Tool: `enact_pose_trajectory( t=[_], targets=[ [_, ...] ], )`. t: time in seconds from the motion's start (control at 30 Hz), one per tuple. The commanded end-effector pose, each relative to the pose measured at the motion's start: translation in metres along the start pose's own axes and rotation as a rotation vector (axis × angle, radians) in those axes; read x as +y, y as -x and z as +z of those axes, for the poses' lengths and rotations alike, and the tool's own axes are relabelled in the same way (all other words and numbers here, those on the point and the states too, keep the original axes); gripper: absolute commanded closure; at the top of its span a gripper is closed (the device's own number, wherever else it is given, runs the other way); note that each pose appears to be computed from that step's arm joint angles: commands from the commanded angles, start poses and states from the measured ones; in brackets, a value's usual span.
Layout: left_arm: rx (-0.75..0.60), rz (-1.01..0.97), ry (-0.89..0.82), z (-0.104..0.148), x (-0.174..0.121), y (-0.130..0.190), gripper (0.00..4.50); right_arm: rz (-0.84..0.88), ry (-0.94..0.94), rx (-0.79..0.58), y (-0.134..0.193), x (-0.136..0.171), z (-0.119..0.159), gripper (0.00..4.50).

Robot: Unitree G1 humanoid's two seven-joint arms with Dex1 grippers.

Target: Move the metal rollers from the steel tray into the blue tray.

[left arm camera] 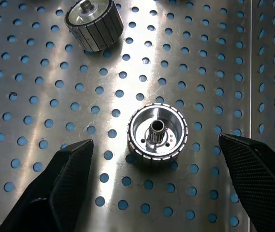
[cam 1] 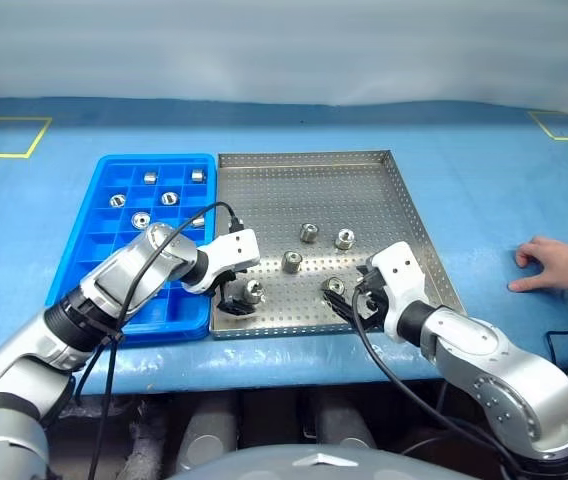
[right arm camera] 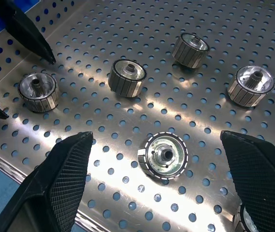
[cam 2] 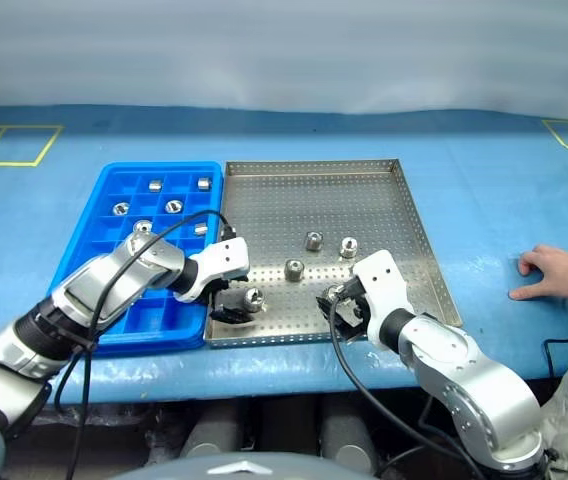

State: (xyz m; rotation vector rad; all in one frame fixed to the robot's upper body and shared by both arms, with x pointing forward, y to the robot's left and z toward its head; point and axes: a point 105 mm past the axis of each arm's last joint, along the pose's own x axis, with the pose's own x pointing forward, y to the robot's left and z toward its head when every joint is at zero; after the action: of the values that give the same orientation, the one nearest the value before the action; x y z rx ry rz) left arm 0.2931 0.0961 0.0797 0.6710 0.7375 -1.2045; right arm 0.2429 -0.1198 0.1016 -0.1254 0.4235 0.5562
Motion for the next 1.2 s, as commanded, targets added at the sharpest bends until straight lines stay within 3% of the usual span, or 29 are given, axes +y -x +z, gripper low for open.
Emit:
enact_pose_trajectory(
  t=[0.03, 0.13, 0.2, 0.47, 0.63, 0.73, 0.9, 1.07, 1.2],
  targets=[
    [0.014, 0.008, -0.041, 0.004, 0.002, -0.004, 0.0, -0.002, 0.022, -0.055, 0.003, 0.003, 0.01, 0.04],
    [0.016, -0.003, -0.047, 0.005, 0.001, -0.009, 0.0, -0.005, 0.019, -0.059, 0.003, 0.003, 0.01, 0.04],
    [0.026, -0.003, -0.054, 0.004, 0.001, -0.011, 0.37, -0.006, 0.019, -0.061, 0.002, 0.003, 0.011, 0.0],
    [0.025, -0.03, -0.071, 0.004, -0.006, -0.008, 2.77, -0.001, 0.022, -0.065, 0.001, 0.003, 0.012, 0.0],
    [-0.125, 0.112, 0.051, 0.017, 0.008, 0.011, 2.82, 0.009, 0.03, -0.068, -0.001, 0.004, 0.014, 0.0],
    [-0.299, 0.319, 0.233, 0.025, 0.027, 0.037, 2.82, 0.021, 0.033, -0.08, -0.005, 0.004, 0.019, 0.0],
    [-0.5, 0.72, 0.499, 0.008, 0.044, 0.086, 2.82, 0.092, 0.05, -0.095, -0.016, 0.014, 0.027, 0.0],
    [-0.484, 1.148, 0.581, -0.028, 0.049, 0.129, 2.82, 0.191, 0.089, -0.118, -0.028, 0.028, 0.036, 0.0],
    [-0.419, 1.353, 0.648, -0.06, 0.046, 0.144, 2.82, 0.305, 0.193, -0.212, -0.031, 0.048, 0.051, 0.0]
  ],
)
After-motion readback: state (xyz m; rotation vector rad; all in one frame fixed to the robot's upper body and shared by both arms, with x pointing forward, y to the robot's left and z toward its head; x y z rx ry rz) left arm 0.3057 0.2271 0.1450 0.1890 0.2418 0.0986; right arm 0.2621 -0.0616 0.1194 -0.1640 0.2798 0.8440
